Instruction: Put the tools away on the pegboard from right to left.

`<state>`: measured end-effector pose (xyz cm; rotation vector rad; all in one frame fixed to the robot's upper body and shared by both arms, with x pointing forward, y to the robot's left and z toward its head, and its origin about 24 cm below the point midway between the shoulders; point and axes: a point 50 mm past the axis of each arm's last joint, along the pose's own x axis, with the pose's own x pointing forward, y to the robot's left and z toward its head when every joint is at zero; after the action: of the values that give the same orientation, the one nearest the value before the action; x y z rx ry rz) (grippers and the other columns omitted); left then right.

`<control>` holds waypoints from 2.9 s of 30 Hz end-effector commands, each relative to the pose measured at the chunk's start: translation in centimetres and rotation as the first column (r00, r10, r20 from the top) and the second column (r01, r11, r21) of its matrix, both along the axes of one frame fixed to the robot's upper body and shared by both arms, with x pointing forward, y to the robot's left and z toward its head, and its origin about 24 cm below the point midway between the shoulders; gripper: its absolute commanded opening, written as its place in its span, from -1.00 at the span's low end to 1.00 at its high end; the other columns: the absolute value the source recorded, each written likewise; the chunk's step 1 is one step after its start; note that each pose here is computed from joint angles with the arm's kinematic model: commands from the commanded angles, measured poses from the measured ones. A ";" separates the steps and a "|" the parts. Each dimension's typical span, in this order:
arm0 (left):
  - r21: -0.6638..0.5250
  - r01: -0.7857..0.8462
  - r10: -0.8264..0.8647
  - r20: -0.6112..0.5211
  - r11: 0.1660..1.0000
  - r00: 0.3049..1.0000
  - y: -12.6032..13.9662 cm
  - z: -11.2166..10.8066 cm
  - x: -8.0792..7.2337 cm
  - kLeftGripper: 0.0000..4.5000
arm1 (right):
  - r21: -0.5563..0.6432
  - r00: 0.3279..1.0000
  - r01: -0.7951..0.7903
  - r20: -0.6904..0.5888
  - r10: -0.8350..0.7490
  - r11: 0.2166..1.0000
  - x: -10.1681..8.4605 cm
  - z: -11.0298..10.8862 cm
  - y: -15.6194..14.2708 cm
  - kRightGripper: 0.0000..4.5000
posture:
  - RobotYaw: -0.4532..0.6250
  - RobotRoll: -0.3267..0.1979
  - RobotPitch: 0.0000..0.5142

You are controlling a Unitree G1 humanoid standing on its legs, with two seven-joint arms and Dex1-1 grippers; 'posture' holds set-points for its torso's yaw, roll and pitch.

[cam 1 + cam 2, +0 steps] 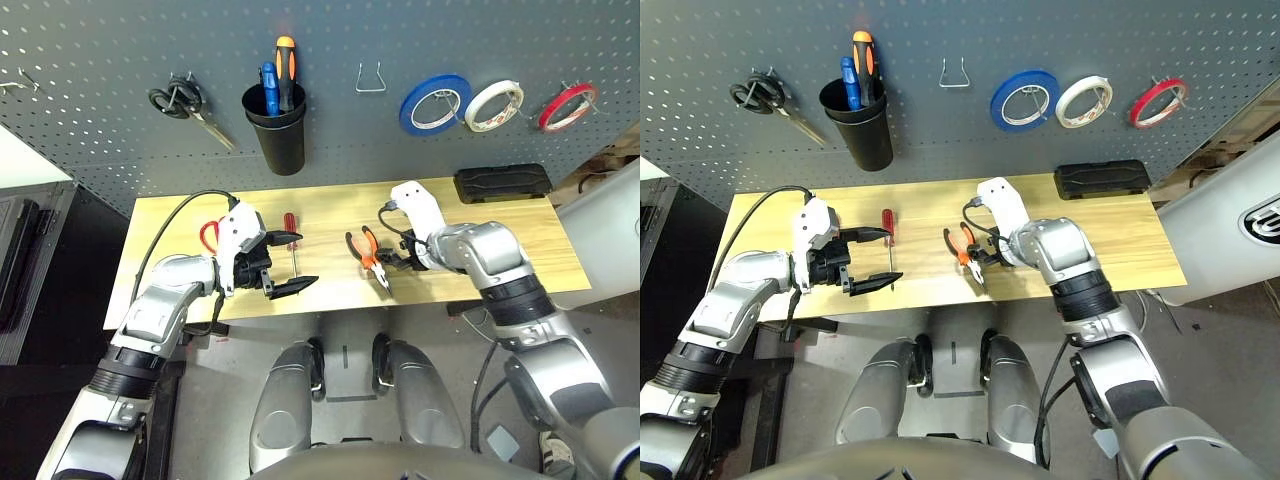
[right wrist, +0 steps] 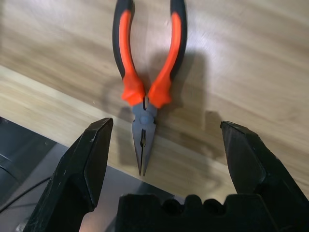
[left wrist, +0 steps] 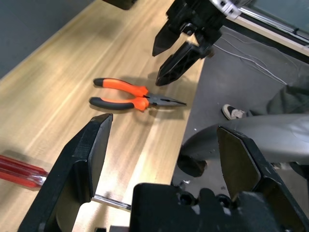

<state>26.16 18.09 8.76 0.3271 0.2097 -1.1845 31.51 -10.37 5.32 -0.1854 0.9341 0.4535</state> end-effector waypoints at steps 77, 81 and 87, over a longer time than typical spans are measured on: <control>-0.342 -0.204 0.287 0.210 0.917 0.935 0.8 7.2 -1.9 1.00 | 0.188 0.366 -0.566 0.930 0.040 0.803 0.5 17.0 -2.0 -0.07 | -0.10 0.25 -0.24; -0.346 -0.215 0.298 0.209 0.913 0.931 0.8 7.1 -2.1 1.00 | 0.193 0.274 -0.565 0.961 -0.038 0.802 0.8 18.9 -1.4 -0.07 | -0.10 0.25 -0.23; -0.347 -0.217 0.302 0.212 0.912 0.929 0.6 7.0 -2.0 1.00 | 0.141 0.118 -0.531 0.989 -0.092 0.836 1.5 20.8 -0.4 -0.07 | -0.11 0.25 -0.24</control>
<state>24.38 19.01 16.07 0.1716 -0.1740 -0.8628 33.10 -10.79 25.46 -0.1116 -0.5799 0.7264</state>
